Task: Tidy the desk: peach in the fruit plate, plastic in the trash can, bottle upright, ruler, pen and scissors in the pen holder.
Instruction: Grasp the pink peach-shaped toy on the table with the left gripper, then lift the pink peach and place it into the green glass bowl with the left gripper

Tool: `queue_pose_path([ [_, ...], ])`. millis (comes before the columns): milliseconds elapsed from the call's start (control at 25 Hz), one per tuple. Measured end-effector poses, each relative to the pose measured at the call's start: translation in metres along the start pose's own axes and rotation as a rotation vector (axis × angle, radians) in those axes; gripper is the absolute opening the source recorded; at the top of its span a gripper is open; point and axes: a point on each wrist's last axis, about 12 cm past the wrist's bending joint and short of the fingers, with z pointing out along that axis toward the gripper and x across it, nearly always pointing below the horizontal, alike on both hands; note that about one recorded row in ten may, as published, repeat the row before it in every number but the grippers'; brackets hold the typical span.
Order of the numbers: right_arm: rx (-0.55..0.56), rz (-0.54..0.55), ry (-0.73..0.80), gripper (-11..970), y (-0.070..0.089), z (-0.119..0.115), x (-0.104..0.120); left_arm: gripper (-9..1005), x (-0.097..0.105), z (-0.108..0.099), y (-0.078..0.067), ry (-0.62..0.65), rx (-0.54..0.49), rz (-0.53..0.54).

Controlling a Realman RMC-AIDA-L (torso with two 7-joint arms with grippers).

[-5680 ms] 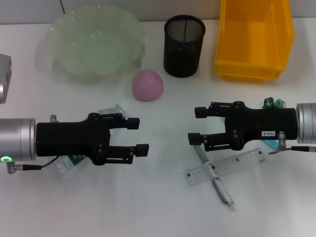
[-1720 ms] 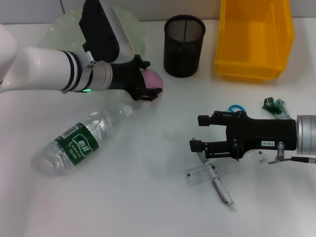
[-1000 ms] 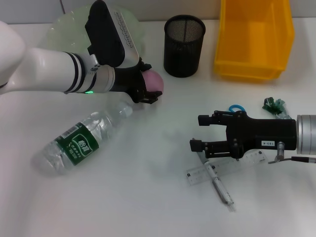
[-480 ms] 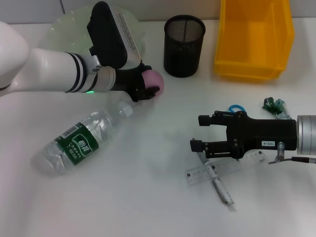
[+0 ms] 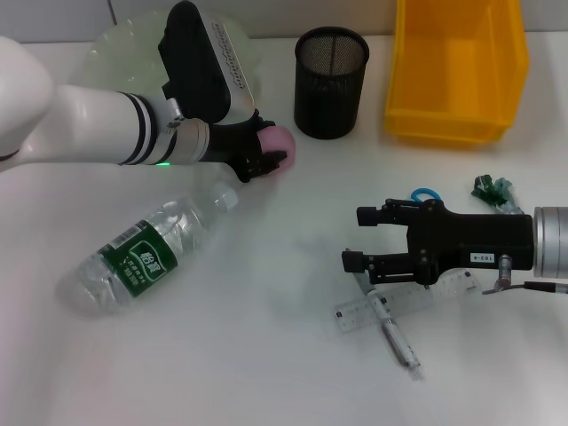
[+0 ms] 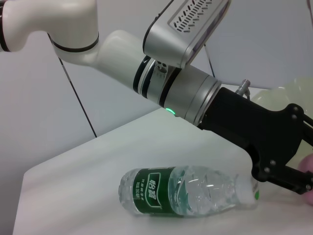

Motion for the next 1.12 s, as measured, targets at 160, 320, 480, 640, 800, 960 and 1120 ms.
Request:
queue_pose_path([
  [160, 0.001, 0.000, -0.002, 823, -0.0001, -0.0001, -0.0002, 418, -0.0005, 0.0000, 0.0000, -0.001, 0.001, 0.001],
  [320, 0.002, 0.001, -0.003, 823, -0.0002, -0.0002, -0.0003, 419, -0.0006, 0.0000, -0.0001, -0.001, 0.003, 0.002],
  [480, 0.003, 0.001, -0.004, 823, -0.0003, -0.0003, -0.0003, 419, -0.0010, -0.0001, -0.0004, -0.003, 0.006, 0.005],
  [640, 0.003, 0.001, -0.004, 824, -0.0003, -0.0003, -0.0003, 371, -0.0012, -0.0001, -0.0005, -0.003, 0.008, 0.005],
  [800, 0.003, 0.001, -0.004, 824, -0.0003, -0.0003, -0.0004, 290, -0.0012, -0.0001, -0.0005, -0.004, 0.008, 0.005],
  [960, 0.003, 0.001, -0.004, 824, -0.0003, -0.0003, -0.0004, 255, -0.0012, -0.0001, -0.0005, -0.004, 0.008, 0.004],
  [1120, 0.003, 0.001, -0.004, 824, -0.0003, -0.0003, -0.0004, 211, -0.0017, -0.0002, -0.0003, -0.005, 0.007, 0.005],
])
